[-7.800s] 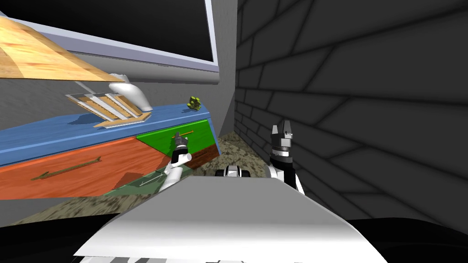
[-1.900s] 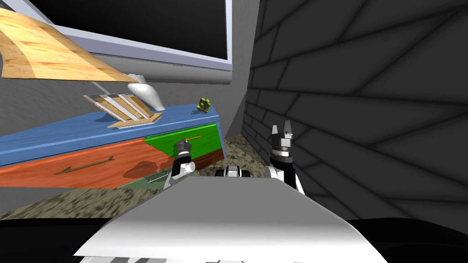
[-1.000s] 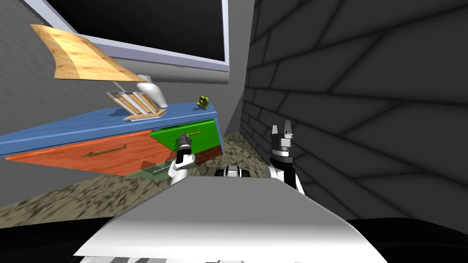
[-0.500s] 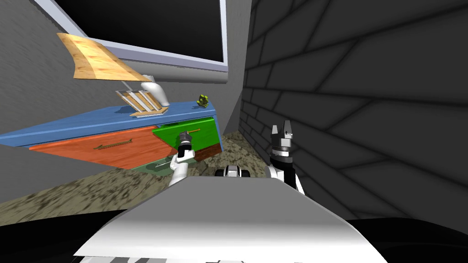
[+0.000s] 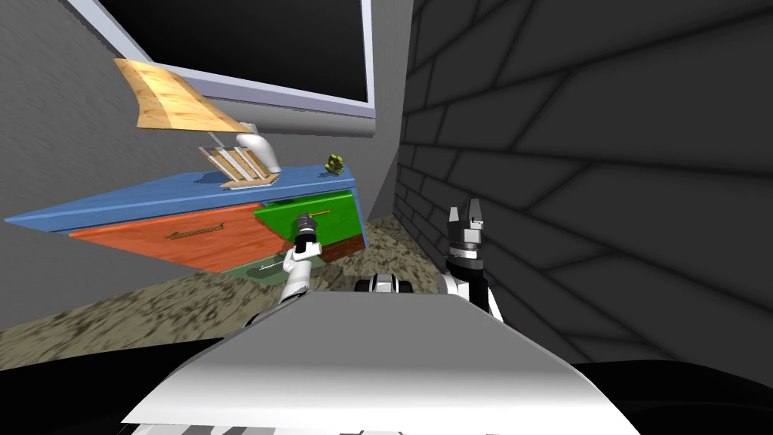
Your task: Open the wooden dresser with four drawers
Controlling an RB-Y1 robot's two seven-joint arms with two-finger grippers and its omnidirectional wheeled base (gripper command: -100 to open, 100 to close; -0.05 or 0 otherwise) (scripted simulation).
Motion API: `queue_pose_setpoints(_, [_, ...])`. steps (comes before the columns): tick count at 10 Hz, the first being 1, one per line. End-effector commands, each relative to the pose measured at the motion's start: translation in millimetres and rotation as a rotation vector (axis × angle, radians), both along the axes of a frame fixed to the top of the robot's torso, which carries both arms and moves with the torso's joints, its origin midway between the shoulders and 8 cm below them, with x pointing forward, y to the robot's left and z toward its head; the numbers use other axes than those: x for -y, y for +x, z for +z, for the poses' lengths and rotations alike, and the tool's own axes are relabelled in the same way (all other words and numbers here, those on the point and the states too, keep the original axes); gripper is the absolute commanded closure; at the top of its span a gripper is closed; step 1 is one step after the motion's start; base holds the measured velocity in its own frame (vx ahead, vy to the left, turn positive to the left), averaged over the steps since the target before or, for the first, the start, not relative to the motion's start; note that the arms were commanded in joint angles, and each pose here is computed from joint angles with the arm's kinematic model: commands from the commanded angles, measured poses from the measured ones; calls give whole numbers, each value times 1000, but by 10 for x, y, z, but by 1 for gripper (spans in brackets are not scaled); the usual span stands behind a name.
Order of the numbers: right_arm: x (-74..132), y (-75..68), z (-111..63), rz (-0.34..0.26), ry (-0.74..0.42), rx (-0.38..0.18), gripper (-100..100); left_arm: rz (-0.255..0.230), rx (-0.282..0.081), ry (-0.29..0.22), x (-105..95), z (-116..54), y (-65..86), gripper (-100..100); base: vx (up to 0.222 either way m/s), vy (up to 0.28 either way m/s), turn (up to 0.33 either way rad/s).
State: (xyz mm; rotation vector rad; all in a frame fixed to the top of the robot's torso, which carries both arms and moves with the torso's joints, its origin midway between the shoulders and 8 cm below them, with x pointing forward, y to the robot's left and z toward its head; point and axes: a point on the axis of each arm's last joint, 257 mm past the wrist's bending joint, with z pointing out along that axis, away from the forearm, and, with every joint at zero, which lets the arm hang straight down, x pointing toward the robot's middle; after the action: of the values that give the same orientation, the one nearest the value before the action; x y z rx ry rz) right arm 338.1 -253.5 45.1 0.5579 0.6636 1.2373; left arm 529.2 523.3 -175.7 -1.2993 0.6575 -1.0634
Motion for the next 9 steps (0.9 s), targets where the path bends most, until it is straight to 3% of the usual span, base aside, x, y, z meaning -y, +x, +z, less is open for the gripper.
queue_pose_setpoints(1, [0, 0, 0, 0, 0, 0, 0, 6, 17, 1, -117, 134, 141, 100, -77, -56, -3])
queue_pose_setpoints(2, [0, 0, 0, 0, 0, 0, 0, -4, 32, -8, -64, 208, 240, 100, -96, -42, 20])
queue_pose_setpoints(3, [0, 0, 0, 0, 0, 0, 0, 2, 5, -13, -46, 65, 173, 100, -36, -9, -2])
queue_pose_setpoints(8, [0, 0, 1, 0, 0, 0, 0, -6, 41, -9, -17, 258, 204, 100, -143, -68, 2])
queue_pose_setpoints(9, [0, 0, 0, 0, 0, 0, 0, -1, 10, -23, -7, 107, 182, 100, -58, -41, 2])
